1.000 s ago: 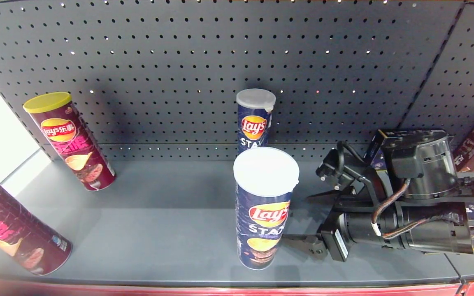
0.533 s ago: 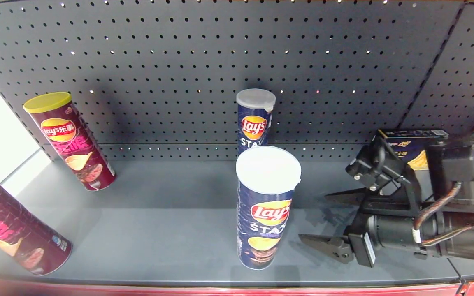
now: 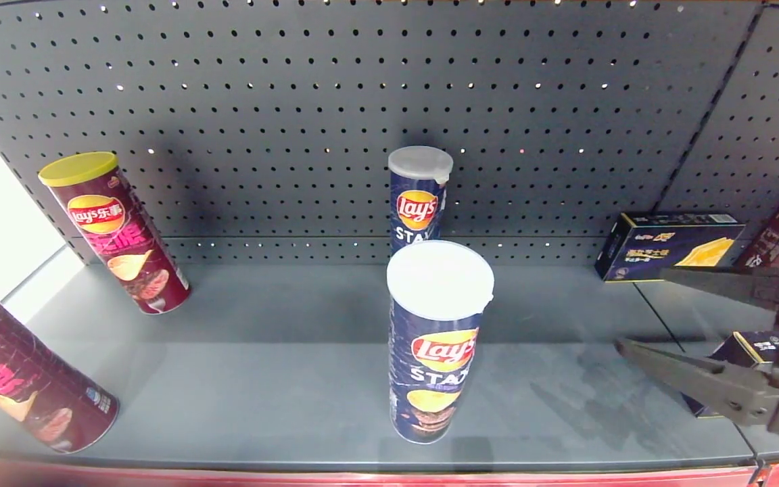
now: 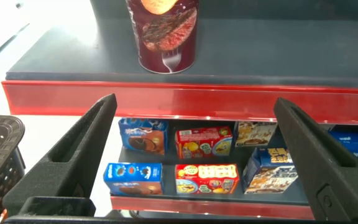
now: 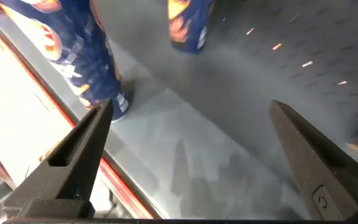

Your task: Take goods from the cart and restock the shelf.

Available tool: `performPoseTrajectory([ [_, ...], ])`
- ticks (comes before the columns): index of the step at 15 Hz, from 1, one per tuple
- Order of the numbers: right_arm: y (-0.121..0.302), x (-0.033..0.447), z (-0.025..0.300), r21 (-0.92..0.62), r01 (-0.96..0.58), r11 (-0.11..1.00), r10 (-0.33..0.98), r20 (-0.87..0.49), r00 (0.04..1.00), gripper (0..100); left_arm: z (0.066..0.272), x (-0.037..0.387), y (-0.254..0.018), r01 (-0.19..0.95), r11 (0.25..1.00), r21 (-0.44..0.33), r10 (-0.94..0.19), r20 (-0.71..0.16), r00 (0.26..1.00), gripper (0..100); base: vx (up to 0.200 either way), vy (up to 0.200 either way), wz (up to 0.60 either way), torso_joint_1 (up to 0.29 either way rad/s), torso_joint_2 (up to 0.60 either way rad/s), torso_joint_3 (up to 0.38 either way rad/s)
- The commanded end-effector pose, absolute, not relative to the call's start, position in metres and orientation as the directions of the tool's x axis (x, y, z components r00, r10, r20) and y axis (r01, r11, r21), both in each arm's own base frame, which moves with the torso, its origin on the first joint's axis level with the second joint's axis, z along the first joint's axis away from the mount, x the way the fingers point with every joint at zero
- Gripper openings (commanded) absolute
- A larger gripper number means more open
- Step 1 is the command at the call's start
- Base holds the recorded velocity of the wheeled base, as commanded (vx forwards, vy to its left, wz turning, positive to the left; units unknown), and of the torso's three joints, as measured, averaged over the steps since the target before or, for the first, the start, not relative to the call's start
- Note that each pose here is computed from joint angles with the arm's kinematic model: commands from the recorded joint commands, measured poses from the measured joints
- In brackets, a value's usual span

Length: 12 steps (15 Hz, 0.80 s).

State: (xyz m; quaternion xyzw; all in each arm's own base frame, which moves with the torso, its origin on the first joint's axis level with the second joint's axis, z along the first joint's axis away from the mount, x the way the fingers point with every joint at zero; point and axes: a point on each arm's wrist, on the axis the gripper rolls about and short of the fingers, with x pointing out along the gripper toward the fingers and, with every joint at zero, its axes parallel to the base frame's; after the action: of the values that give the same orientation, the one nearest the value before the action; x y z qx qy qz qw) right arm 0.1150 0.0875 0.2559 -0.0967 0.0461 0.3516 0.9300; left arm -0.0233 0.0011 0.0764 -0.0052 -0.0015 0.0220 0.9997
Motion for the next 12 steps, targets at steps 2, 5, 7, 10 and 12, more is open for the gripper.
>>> performPoseTrajectory([
  [2,0.051,0.074,0.245,-0.154,-0.614,0.774,0.613,-0.063,0.788,100,0.076,-0.023,0.001,-0.044,0.999,-0.011,0.044,0.002,0.999,100,0.000,0.000,0.00,0.000,0.00,0.000],
  [5,0.045,0.066,0.238,-0.155,-0.608,0.778,0.608,-0.054,0.792,100,0.076,-0.023,0.001,-0.044,0.999,-0.011,0.044,0.002,0.999,100,0.000,0.000,0.00,0.000,0.00,0.000],
  [7,0.050,0.072,0.241,-0.155,-0.617,0.772,0.615,-0.064,0.786,100,0.076,-0.023,0.001,-0.044,0.999,-0.011,0.044,0.002,0.999,100,0.000,0.000,0.00,0.000,0.00,0.000],
  [10,0.066,0.090,0.244,-0.154,-0.644,0.750,0.641,-0.072,0.764,100,0.076,-0.023,0.001,-0.044,0.999,-0.011,0.044,0.002,0.999,100,0.000,0.000,0.00,0.000,0.00,0.000],
  [12,0.072,0.097,0.246,-0.153,-0.650,0.745,0.645,-0.082,0.759,100,0.076,-0.023,0.001,-0.044,0.999,-0.011,0.044,0.002,0.999,100,0.000,0.000,0.00,0.000,0.00,0.000],
])
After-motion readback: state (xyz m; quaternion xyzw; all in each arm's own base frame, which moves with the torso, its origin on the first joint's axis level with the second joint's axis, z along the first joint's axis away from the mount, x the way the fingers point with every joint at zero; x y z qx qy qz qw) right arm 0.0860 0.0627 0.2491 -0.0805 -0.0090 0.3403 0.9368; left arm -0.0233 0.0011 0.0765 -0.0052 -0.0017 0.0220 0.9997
